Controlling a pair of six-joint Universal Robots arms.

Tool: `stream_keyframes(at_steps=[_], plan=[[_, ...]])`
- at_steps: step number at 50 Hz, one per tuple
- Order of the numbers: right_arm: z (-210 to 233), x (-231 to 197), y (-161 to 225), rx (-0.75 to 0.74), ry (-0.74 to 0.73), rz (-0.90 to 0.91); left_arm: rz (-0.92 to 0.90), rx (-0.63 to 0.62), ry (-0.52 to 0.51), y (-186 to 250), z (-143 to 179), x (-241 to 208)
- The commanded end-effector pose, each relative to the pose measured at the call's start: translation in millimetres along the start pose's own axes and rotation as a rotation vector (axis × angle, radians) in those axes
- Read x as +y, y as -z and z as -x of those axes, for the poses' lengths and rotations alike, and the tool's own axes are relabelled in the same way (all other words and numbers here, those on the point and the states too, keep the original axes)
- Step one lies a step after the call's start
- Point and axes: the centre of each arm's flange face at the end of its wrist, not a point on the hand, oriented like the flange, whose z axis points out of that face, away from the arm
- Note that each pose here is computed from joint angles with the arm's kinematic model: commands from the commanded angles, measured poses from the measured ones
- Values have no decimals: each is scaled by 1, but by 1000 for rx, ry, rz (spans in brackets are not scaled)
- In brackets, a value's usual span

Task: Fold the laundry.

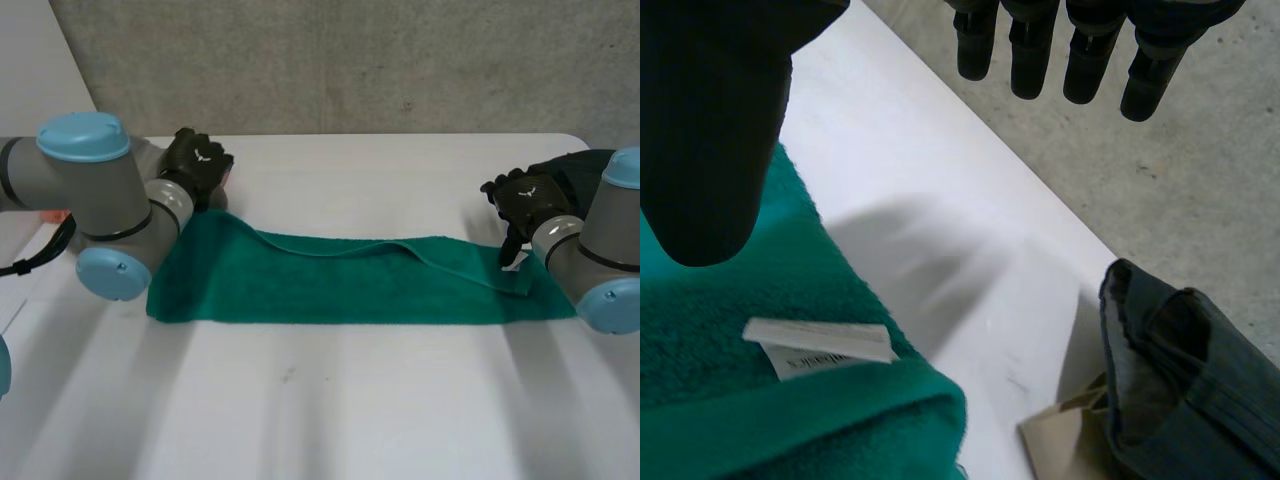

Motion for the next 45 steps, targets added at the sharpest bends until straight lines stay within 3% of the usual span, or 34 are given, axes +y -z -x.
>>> stream_keyframes(at_steps=[1, 15, 29, 39, 45], plan=[[1, -1, 0, -2, -9, -3, -66, 70, 15, -5, -6, -7], [0, -1, 2, -8, -16, -4, 57, 184, 131, -30, -21, 28], [0, -3, 4, -18, -39, -15, 70, 216, 130, -42, -35, 40], [-4, -39, 11, -14, -105, -104, 7, 146, 125, 5, 6, -38], [27, -59, 24, -138, -218, -72, -54, 142, 110, 57, 18, -84]])
